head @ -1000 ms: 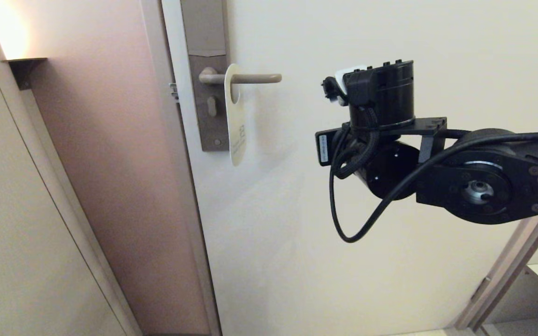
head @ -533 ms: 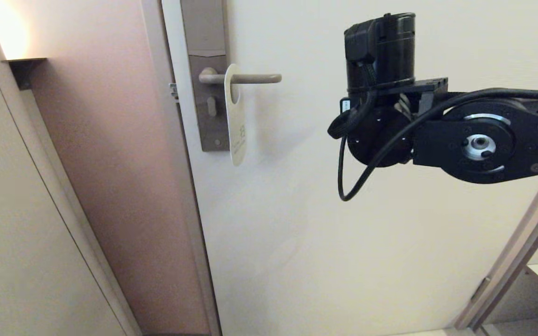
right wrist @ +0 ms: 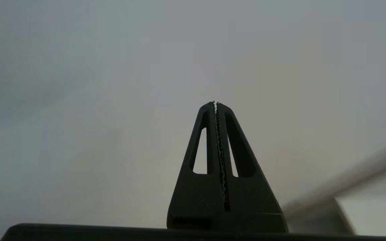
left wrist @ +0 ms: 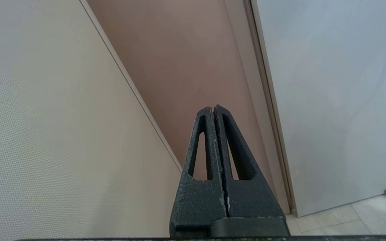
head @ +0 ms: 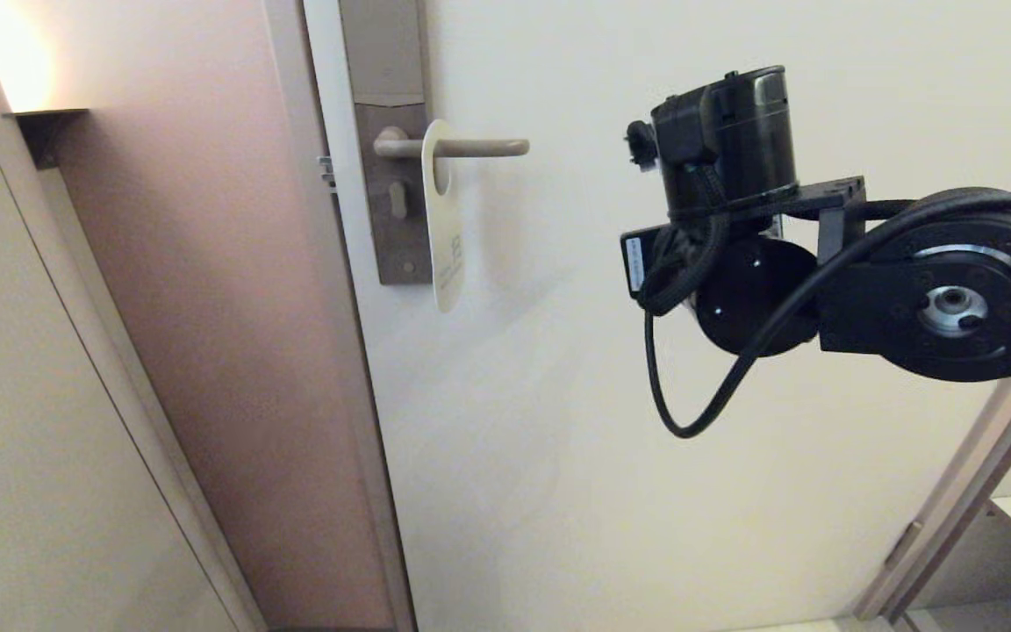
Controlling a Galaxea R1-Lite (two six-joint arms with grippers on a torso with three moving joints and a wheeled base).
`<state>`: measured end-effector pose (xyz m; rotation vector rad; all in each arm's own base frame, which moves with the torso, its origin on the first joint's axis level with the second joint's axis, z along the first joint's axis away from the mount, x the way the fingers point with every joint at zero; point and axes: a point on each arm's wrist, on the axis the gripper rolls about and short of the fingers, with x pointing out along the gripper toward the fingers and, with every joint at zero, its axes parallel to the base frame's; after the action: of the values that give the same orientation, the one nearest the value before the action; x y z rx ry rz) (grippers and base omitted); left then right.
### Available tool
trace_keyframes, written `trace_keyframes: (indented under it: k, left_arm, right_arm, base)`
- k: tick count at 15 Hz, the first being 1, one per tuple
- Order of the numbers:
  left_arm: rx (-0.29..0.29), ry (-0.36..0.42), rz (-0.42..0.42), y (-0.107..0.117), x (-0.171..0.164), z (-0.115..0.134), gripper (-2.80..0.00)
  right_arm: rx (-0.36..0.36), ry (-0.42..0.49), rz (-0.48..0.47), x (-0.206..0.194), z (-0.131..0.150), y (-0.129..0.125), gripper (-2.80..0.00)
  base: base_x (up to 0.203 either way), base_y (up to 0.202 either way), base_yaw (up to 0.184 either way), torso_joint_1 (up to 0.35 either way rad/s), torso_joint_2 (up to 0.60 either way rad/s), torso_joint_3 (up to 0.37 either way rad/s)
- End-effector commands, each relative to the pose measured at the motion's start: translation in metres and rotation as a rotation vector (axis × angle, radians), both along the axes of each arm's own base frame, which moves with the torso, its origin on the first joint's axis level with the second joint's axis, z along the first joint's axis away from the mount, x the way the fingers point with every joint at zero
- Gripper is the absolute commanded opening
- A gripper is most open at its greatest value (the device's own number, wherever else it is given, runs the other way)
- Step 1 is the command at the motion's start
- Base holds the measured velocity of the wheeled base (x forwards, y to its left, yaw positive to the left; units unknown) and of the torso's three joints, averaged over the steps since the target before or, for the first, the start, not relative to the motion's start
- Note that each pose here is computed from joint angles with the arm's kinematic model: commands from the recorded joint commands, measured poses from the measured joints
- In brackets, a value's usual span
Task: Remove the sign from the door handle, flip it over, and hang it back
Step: Hang the sign back with the other side facing out
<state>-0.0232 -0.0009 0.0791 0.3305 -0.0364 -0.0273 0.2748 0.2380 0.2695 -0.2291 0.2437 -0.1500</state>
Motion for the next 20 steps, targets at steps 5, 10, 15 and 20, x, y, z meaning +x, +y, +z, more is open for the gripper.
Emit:
trace_keyframes:
  k: [5,10,15,20]
  left_arm:
    - [0.001,0.001,-0.001,0.0,0.0,0.0,-2.8]
    - [0.001,0.001,-0.001,0.0,0.0,0.0,-2.8]
    - [0.001,0.001,-0.001,0.0,0.0,0.0,-2.8]
    - [0.003,0.001,-0.001,0.0,0.0,0.0,-2.8]
  right_arm:
    - [0.039,0.036,0.277,-0.014,-0.012,0.062,-2.8]
    - [0.071,0.003,0.306,0.002,-0.019,0.101,-2.8]
    - [0.081,-0.004,0.316,0.009,-0.023,0.109,-2.8]
    - [0.098,-0.011,0.341,0.008,-0.018,0.11,-2.8]
  base:
    - [0.0,0.0,0.0,0.0,0.0,0.0]
    - [0.0,0.0,0.0,0.0,0.0,0.0]
    - [0.0,0.0,0.0,0.0,0.0,0.0]
    - [0.0,0.0,0.0,0.0,0.0,0.0]
